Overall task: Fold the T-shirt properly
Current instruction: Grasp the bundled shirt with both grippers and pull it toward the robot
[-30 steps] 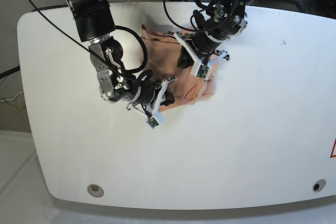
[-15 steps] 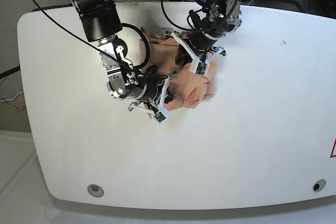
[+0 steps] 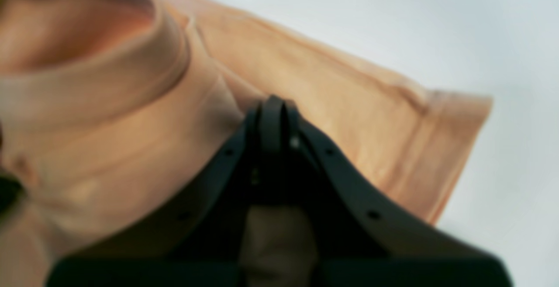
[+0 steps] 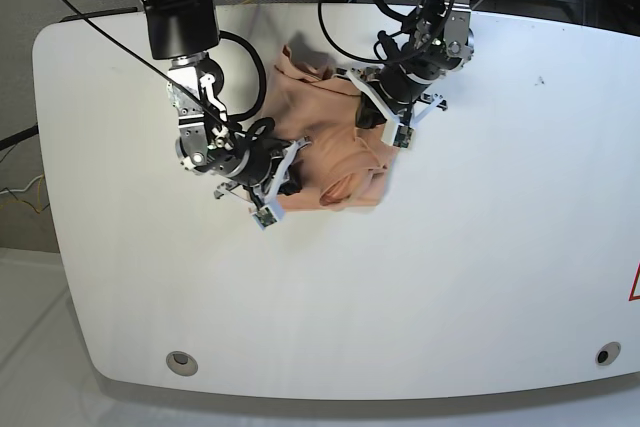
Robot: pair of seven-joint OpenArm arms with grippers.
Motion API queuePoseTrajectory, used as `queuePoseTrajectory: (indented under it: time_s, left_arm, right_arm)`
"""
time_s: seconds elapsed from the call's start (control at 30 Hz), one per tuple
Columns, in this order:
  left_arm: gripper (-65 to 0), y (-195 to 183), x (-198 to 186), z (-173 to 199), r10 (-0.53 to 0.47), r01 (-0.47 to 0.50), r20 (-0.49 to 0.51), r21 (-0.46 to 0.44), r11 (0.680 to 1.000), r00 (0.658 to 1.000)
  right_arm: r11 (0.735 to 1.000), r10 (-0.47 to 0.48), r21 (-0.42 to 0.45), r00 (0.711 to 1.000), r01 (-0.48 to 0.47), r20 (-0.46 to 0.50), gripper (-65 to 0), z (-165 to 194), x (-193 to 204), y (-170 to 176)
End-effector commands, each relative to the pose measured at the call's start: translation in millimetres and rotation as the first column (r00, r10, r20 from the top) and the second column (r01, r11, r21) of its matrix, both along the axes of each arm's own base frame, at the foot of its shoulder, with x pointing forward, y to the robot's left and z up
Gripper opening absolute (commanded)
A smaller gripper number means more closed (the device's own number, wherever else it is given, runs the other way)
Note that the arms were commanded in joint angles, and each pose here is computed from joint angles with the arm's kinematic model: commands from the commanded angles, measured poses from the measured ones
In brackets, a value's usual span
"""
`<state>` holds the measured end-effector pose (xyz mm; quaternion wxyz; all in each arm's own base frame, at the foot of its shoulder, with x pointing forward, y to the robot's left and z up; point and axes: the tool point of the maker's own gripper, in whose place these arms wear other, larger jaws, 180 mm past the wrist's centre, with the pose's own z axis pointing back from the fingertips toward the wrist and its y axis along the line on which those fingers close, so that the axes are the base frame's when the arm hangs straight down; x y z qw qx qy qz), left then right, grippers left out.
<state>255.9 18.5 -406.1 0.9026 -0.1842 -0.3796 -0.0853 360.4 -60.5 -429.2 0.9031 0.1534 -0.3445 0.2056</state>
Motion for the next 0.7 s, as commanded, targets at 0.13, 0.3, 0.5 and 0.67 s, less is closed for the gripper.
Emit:
queuePoseTrajectory:
  time_s: [0.13,0.3,0.5,0.67]
  left_arm:
    - [-64.1,10.8,14.9,11.2,-0.011,0.01,0.055,0.027,1.0,0.998]
    - [-64.1,17.4,21.1,14.0,-0.017,0.014,0.071,0.047,0.999,0.997]
    - [-64.1,28.0,40.0,19.2,-0.027,0.019,0.103,0.079,0.997,0.994]
    - [-64.1,37.3,54.3,19.1,-0.005,-0.004,0.109,0.086,0.996,0.994]
  right_arm:
    - [0.994,-0.058,-0.098,0.998,0.056,-0.015,-65.0,-2.2,-16.6,-38.8]
    - [0.992,-0.096,-0.087,0.995,0.095,-0.016,-65.0,-3.3,-34.8,-48.6]
    - [0.987,-0.155,-0.043,0.987,0.153,-0.048,-65.0,-10.2,-64.1,-46.3]
    - [0.98,-0.197,-0.013,0.979,0.196,-0.061,-65.0,-9.9,-83.4,-43.7]
